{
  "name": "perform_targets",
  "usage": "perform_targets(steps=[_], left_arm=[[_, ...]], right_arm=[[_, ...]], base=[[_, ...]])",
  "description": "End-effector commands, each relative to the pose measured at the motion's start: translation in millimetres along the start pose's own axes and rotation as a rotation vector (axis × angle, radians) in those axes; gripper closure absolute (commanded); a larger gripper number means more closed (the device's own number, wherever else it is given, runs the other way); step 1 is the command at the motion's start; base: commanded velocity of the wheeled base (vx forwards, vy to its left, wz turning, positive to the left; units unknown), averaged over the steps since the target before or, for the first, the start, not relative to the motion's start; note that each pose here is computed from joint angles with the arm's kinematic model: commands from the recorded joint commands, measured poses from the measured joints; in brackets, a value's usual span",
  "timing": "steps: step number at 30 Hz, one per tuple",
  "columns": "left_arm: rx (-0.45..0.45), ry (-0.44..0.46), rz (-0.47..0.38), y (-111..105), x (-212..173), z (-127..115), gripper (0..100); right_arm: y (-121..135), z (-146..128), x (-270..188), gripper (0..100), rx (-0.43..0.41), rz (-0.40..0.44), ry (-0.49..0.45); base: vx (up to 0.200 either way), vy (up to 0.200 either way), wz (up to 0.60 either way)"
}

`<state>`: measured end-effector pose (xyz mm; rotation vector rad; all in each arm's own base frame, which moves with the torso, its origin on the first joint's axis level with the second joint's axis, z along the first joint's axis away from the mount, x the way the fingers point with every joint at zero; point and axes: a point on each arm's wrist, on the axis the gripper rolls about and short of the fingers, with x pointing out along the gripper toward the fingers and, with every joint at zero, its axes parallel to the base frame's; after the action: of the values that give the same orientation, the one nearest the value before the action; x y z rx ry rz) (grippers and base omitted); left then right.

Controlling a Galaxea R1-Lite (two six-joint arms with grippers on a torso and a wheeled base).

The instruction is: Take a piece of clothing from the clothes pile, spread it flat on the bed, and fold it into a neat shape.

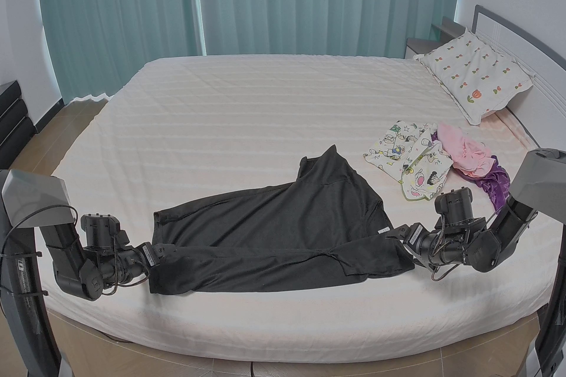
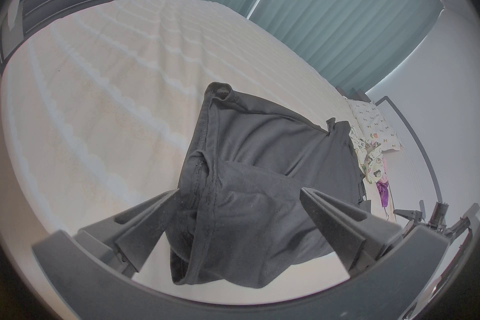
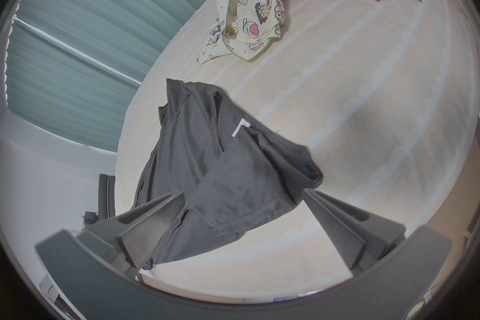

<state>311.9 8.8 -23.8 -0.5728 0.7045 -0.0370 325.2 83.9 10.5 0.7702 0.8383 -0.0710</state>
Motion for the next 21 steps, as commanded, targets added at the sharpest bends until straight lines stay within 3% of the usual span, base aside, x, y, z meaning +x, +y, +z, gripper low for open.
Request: perform_targets(steps=[1, 15, 16, 21], left_arm=[[0.01, 0.009, 0.006, 0.0, 14.3, -3.6, 0], [0.019, -0.057, 0.066, 3.3, 38.8, 4.0, 0], [0.019, -0.058, 0.067, 3.2, 39.0, 4.2, 100], [0.011, -0.083, 0.086, 4.6, 40.1, 8.1, 100]], right_arm=[[0.5, -1.0, -0.2, 0, -0.002, 0.009, -0.003], [-0.2, -1.4, 0.4, 0, -0.003, 0.028, -0.018], [0.3, -1.7, 0.4, 0, -0.004, 0.03, -0.019], [-0.8, -1.9, 1.1, 0, -0.002, 0.025, -0.017]], base=[[0.0, 0.0, 0.0], [0.0, 0.0, 0.0], [0.0, 0.0, 0.0], [0.0, 0.0, 0.0]])
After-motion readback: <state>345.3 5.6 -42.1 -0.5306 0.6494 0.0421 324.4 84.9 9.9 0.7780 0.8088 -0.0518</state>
